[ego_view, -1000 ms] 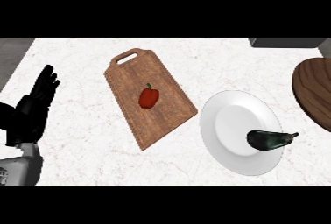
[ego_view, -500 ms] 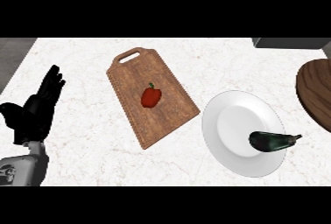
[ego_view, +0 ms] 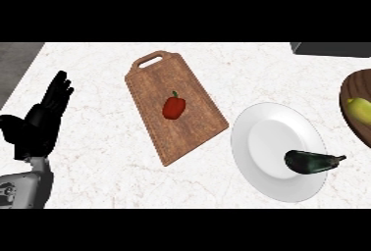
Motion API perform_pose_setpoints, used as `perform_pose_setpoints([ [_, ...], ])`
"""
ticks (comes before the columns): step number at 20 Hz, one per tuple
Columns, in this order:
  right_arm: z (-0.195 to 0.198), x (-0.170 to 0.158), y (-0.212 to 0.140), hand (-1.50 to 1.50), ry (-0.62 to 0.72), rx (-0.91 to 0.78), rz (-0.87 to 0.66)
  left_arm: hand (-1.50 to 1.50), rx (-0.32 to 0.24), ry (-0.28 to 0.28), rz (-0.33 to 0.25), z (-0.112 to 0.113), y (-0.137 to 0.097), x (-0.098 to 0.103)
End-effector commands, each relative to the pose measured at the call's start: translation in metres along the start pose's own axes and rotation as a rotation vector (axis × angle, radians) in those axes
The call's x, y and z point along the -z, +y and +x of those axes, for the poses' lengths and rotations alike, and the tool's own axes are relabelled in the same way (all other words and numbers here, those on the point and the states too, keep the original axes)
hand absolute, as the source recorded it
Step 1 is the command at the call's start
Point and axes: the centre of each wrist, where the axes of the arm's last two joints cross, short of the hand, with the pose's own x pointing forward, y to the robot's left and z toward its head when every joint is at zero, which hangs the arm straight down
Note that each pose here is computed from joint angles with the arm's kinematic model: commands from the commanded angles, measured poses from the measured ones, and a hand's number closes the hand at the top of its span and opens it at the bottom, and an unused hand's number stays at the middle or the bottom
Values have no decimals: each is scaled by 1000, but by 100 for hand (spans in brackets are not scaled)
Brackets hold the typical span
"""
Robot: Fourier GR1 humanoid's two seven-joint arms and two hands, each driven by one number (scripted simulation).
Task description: Pick the lemon from the plate and place it in the bowl
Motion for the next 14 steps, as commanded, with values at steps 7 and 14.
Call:
perform_pose_setpoints([
  [7, -12, 0, 6, -150, -128, 479, -32, 0, -10, 3, -1, 2, 1, 4],
  [14, -28, -30, -29, -150, -129, 829, -203, 0, -8, 0, 16, -5, 3, -1],
])
